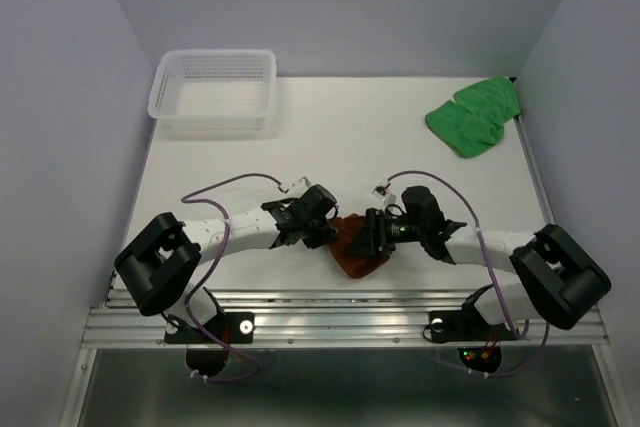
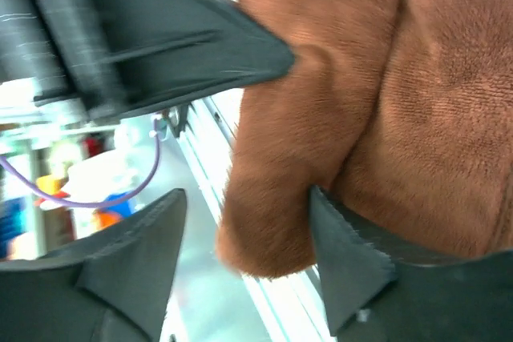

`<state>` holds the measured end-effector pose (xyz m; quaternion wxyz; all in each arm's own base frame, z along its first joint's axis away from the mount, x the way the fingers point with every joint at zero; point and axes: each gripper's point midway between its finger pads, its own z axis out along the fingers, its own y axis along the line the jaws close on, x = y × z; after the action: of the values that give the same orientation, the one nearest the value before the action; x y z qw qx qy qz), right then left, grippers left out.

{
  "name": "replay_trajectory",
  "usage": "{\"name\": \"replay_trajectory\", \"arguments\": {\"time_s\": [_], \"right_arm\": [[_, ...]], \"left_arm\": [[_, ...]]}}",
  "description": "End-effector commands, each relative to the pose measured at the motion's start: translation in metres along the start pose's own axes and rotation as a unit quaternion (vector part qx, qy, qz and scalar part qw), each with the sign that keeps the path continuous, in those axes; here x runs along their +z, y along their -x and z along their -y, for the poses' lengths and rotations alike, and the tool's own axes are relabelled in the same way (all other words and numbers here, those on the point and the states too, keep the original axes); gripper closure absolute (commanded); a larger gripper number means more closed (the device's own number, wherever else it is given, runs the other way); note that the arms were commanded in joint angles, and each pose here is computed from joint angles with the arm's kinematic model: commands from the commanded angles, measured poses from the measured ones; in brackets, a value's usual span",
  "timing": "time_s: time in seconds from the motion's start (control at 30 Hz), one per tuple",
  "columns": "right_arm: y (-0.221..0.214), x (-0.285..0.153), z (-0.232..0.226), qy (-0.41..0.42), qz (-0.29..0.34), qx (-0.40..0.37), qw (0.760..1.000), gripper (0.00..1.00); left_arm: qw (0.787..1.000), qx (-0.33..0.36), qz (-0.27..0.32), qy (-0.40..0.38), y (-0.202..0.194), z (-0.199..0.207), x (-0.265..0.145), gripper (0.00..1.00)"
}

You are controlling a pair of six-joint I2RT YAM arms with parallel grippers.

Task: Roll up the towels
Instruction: Roll the towel

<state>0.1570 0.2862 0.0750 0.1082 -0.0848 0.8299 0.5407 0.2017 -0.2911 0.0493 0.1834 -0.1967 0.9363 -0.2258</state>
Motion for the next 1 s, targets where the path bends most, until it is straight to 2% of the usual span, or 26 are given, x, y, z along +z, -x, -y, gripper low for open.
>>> {"name": "replay_trajectory", "arguments": {"time_s": [0.0, 0.17, 0.27, 0.53, 0.87, 0.97], "right_arm": [[0.024, -0.024, -0.012, -0.066, 0.044, -0.101, 0.992, 0.29], [0.041, -0.047, -0.039, -0.106, 0.091, -0.186, 0.973, 0.27], [0.033, -0.051, -0.052, -0.126, 0.087, -0.218, 0.964, 0.27], [0.002, -0.016, -0.064, -0.131, 0.046, -0.278, 0.951, 0.29], [-0.013, 0.003, -0.015, -0.216, 0.004, -0.275, 0.937, 0.32], [-0.019, 0.003, 0.006, -0.260, -0.002, -0.271, 0.927, 0.34]], "left_arm": [[0.999, 0.010, 0.015, 0.028, 0.006, -0.009, 0.002, 0.95], [0.999, 0.015, 0.014, 0.033, 0.006, -0.007, 0.003, 0.95], [0.999, 0.014, 0.015, 0.034, 0.006, -0.005, 0.002, 0.95], [0.999, 0.015, 0.009, 0.038, 0.002, -0.005, 0.002, 0.95], [0.999, 0.009, 0.010, 0.030, 0.002, -0.002, -0.001, 0.95], [1.000, 0.007, 0.011, 0.026, 0.002, -0.001, -0.004, 0.91]]}}
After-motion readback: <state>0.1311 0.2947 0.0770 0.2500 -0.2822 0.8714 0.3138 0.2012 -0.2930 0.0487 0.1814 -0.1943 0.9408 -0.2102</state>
